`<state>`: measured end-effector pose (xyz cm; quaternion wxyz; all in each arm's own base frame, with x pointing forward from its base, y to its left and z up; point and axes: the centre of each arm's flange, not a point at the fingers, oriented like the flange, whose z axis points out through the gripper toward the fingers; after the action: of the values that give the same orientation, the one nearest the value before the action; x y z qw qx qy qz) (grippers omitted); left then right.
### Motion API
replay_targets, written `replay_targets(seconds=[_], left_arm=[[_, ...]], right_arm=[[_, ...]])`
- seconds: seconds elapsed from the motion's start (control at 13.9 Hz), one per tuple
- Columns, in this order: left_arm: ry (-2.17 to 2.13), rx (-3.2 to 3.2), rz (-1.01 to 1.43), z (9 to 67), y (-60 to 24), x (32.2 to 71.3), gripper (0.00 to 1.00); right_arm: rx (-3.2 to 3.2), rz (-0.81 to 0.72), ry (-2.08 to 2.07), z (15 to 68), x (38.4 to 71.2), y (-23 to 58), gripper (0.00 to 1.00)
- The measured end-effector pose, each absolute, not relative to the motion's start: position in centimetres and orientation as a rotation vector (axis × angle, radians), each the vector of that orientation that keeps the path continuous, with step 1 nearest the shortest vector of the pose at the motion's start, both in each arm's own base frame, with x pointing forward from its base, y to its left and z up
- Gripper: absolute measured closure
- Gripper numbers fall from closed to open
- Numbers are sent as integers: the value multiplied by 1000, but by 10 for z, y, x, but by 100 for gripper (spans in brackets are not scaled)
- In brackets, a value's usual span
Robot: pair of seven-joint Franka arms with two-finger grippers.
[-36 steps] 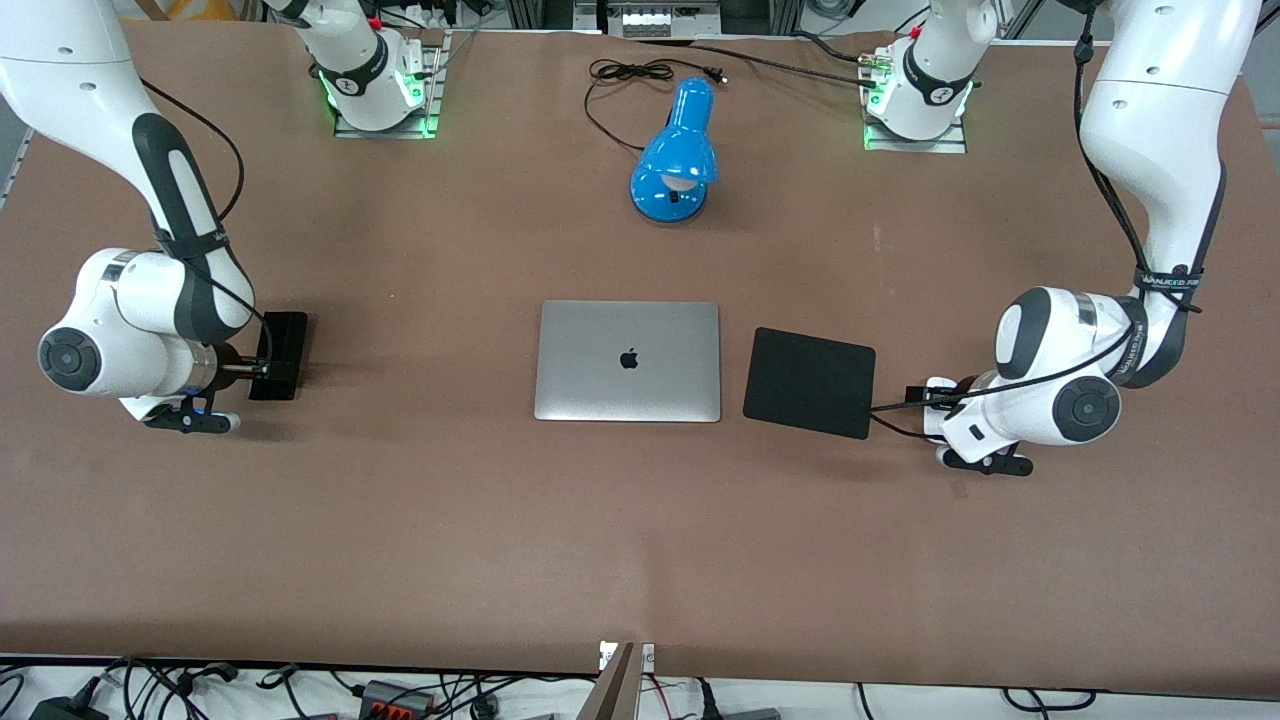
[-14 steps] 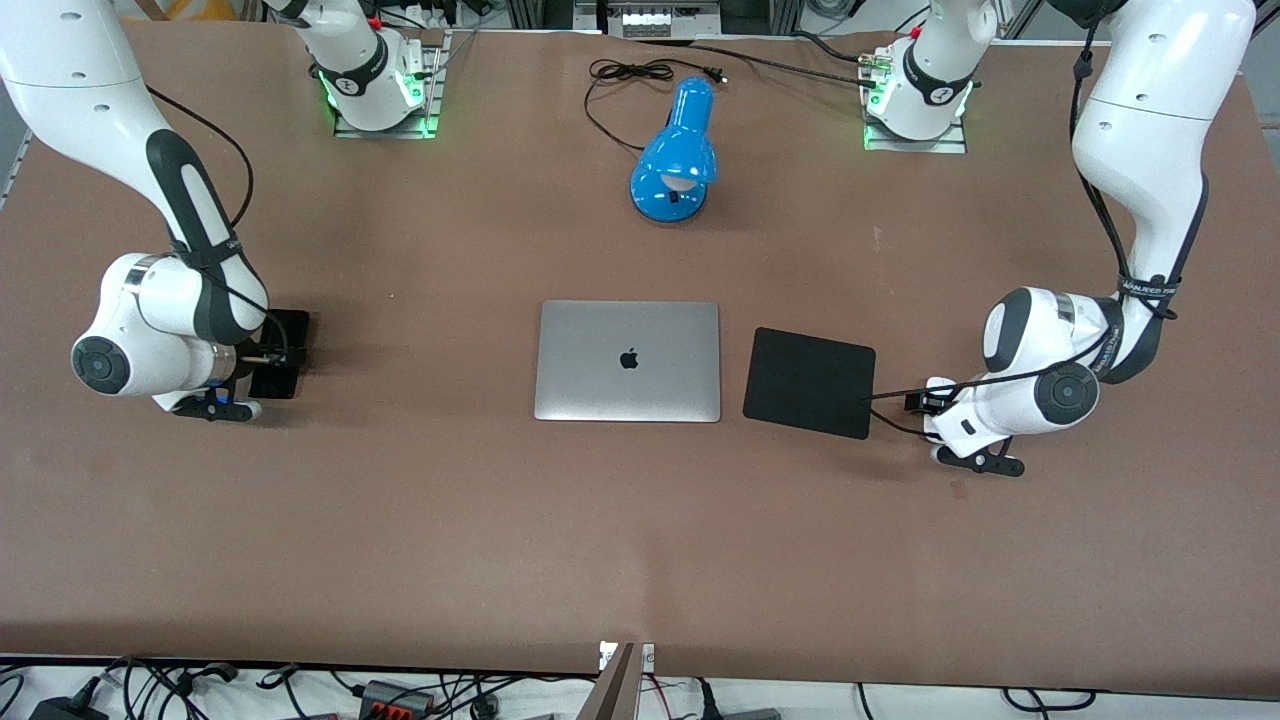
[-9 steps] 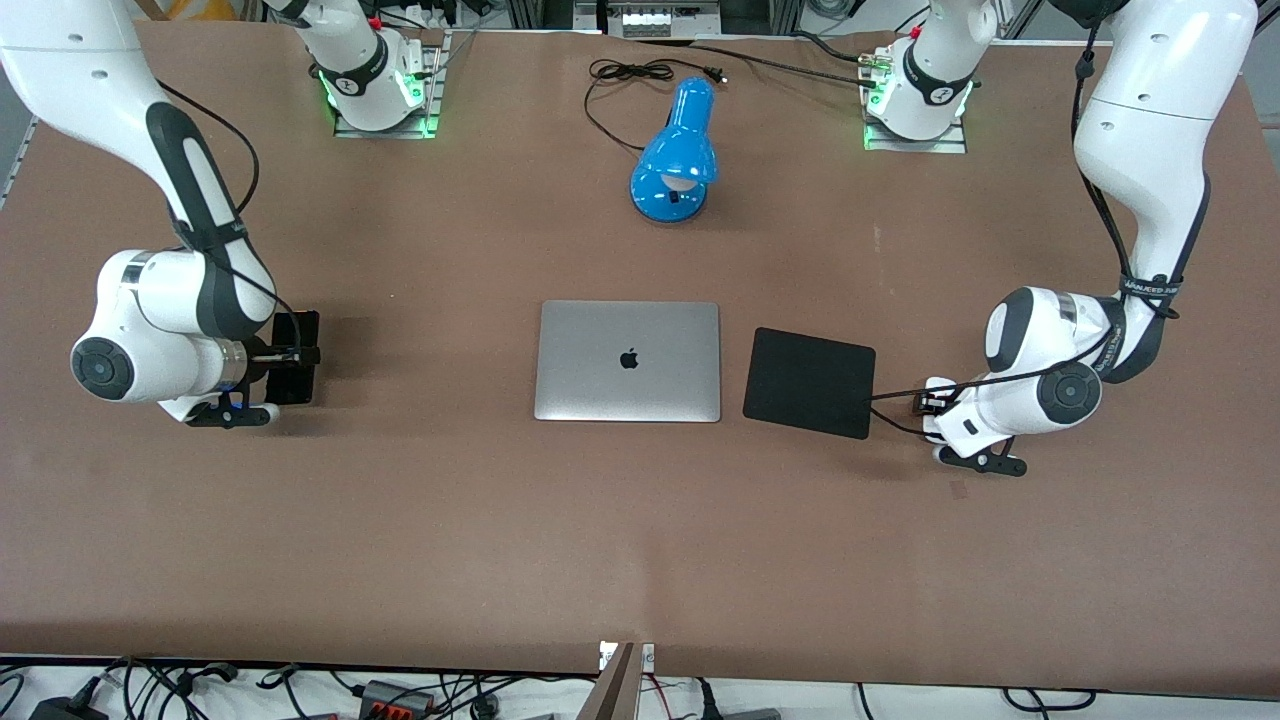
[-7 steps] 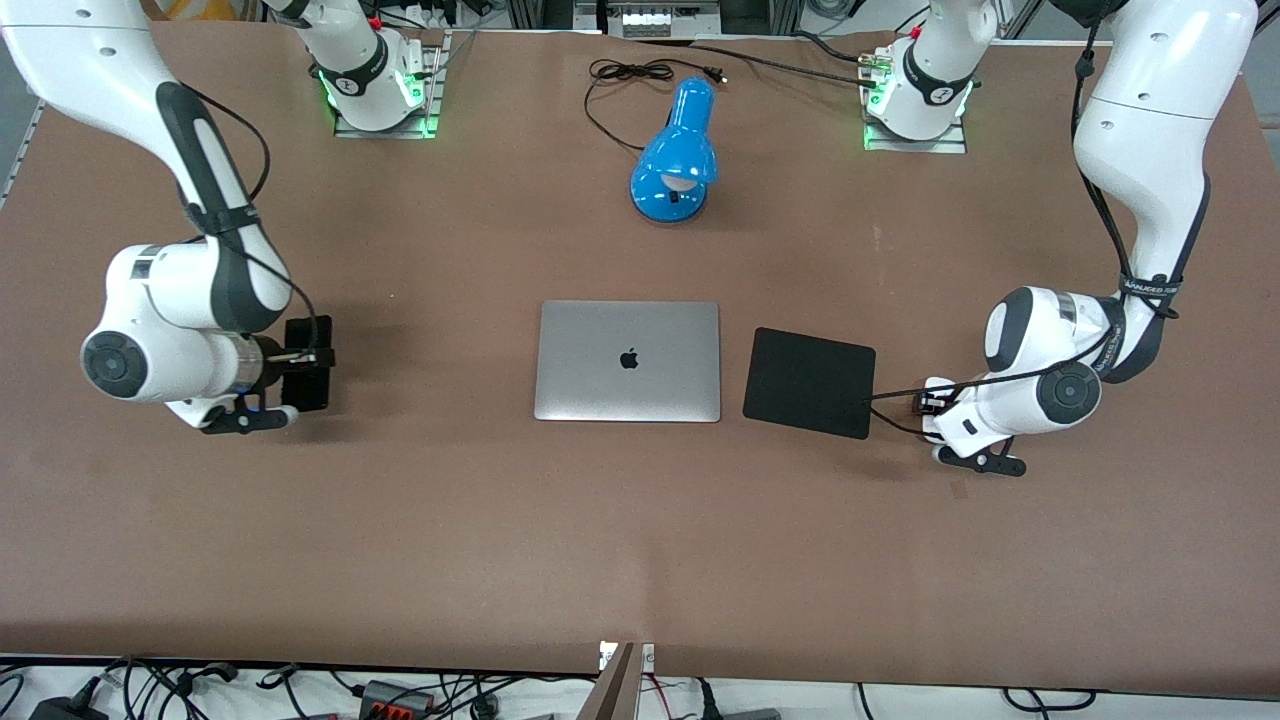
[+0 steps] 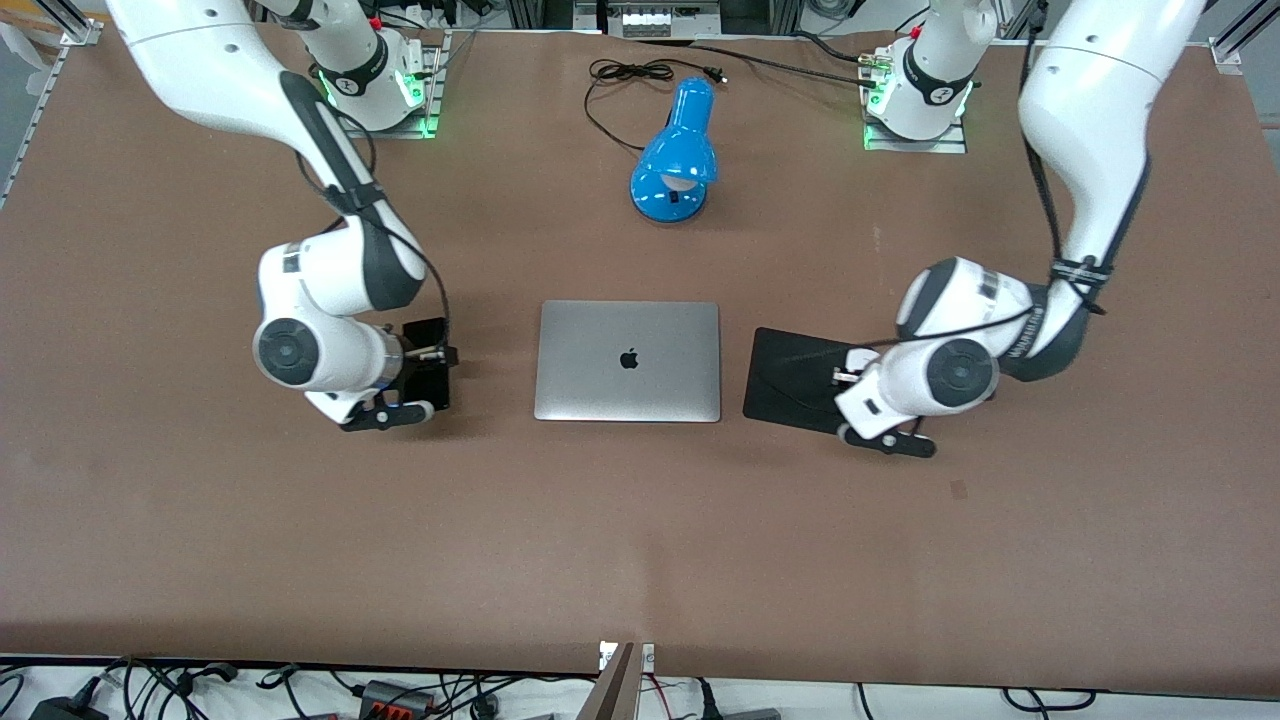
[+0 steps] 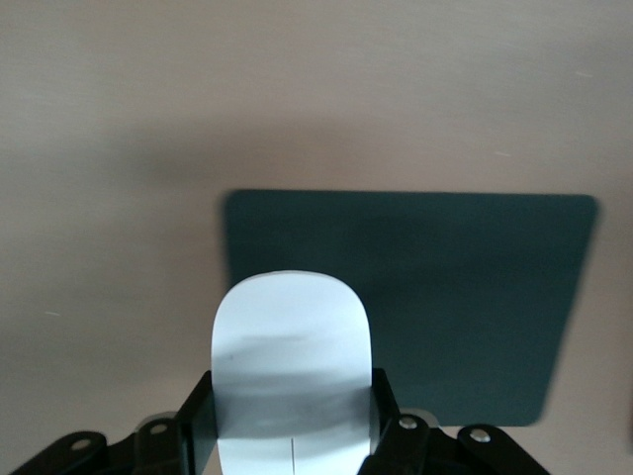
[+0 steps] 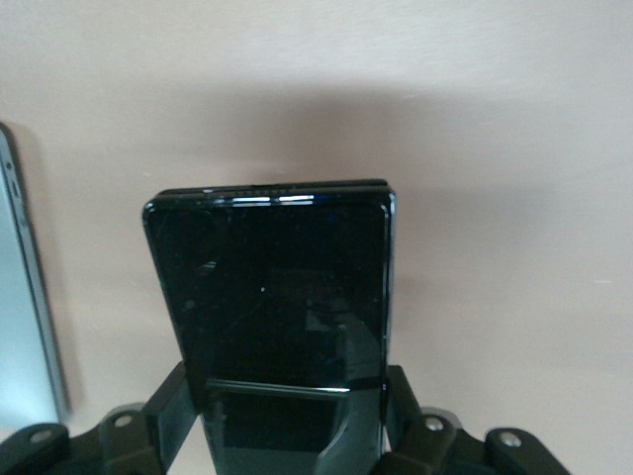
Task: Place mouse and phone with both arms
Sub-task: 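Carry the phone beside the laptop while the left gripper sets mouse on pad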
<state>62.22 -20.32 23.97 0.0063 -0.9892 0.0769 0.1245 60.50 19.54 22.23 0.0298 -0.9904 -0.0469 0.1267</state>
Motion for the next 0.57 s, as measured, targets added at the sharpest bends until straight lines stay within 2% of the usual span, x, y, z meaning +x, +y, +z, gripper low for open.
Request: replay_targets(seconds=[0.22,0.57], left_arm=[[247,-3114,365,222,-220,620,38],[238,-3136,371,193,-222,620,38]], right_arm=[[-3071,408,-47,198,599,216,20],[-3084,425,-39,189,589,247,20]])
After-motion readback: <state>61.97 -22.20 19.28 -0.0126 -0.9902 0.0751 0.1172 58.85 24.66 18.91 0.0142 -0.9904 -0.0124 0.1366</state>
